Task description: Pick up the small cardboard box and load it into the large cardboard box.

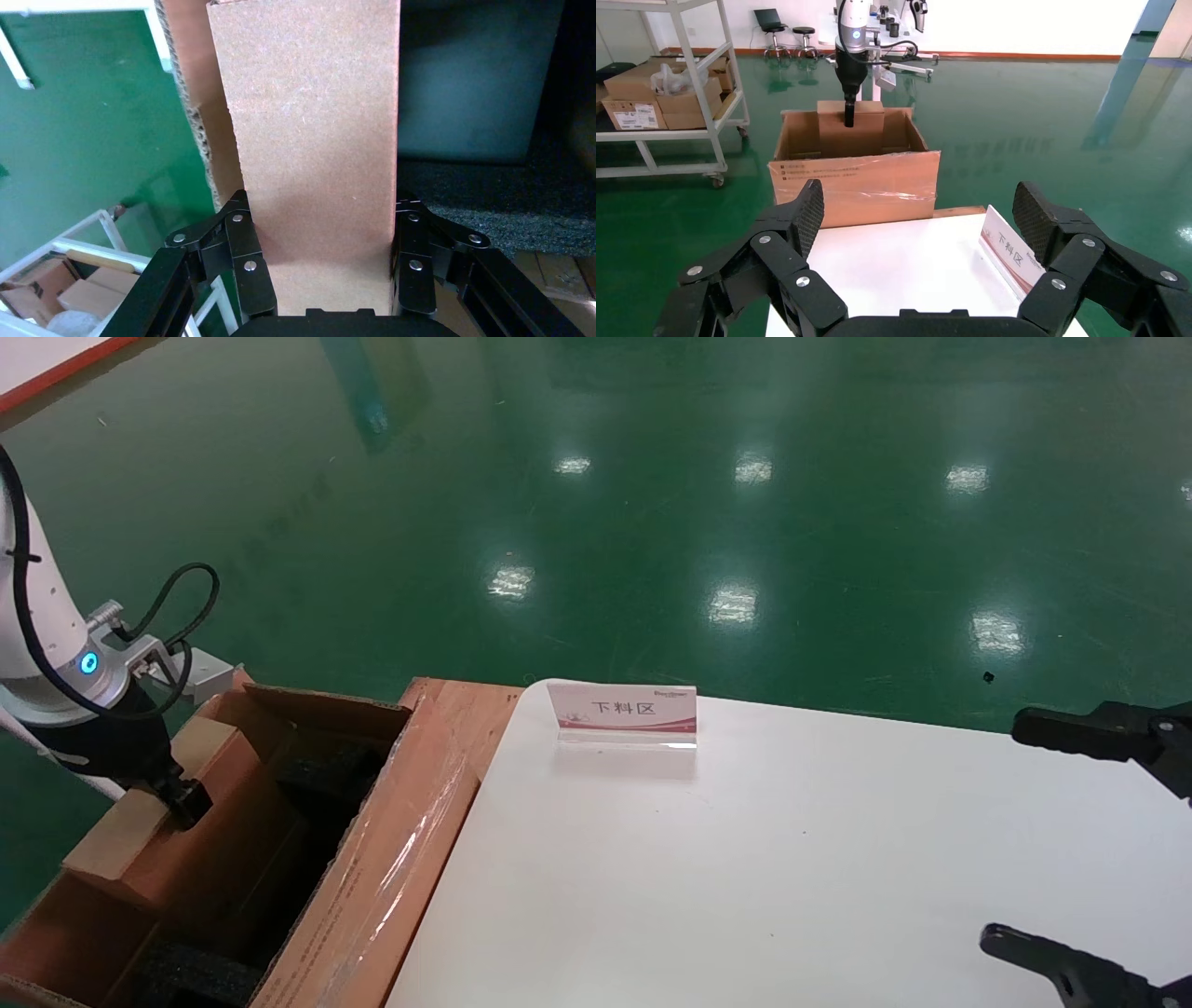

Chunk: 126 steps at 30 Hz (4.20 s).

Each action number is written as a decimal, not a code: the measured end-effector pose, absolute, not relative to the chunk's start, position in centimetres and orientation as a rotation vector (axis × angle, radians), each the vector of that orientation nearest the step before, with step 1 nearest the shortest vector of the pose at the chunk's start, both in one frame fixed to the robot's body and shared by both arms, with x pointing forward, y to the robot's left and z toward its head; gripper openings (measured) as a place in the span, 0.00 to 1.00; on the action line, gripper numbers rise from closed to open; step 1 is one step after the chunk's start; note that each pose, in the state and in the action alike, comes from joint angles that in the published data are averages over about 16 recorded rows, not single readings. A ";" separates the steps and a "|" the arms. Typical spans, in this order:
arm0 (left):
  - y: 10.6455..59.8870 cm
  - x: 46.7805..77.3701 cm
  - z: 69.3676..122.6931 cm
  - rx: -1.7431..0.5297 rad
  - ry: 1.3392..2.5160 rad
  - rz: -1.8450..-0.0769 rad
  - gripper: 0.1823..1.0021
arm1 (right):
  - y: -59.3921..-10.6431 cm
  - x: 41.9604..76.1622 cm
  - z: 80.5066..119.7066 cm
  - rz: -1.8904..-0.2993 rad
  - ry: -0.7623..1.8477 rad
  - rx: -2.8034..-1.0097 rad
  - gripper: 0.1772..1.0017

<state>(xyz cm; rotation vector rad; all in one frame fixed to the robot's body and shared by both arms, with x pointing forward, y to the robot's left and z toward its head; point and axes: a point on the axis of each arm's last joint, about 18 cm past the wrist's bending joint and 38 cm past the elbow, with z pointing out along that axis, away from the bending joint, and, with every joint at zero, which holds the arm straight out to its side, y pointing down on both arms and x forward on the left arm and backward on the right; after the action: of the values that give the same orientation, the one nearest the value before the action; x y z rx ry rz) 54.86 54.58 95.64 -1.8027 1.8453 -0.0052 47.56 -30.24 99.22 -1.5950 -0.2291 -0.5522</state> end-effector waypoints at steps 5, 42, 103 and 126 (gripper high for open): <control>55.0 55.2 94.8 -1.820 1.841 0.006 0.29 | -30.2 47.6 99.2 -0.552 -0.229 -1.595 1.00; 55.7 55.7 93.9 -1.828 1.842 0.021 0.58 | -30.3 47.6 99.2 -0.552 -0.228 -1.595 1.00; 31.2 55.1 99.6 -0.515 2.358 -1.207 1.00 | -30.3 47.6 99.2 -0.553 -0.228 -1.595 1.00; 28.5 50.1 99.4 0.103 2.133 -1.692 1.00 | -30.3 47.6 99.2 -0.553 -0.228 -1.595 1.00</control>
<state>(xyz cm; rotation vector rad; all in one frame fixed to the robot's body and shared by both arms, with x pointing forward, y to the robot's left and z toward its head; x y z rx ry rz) 50.08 28.45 99.38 0.1027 2.1326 -1.6918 47.60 -30.28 99.22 -1.5946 -0.2278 -0.5532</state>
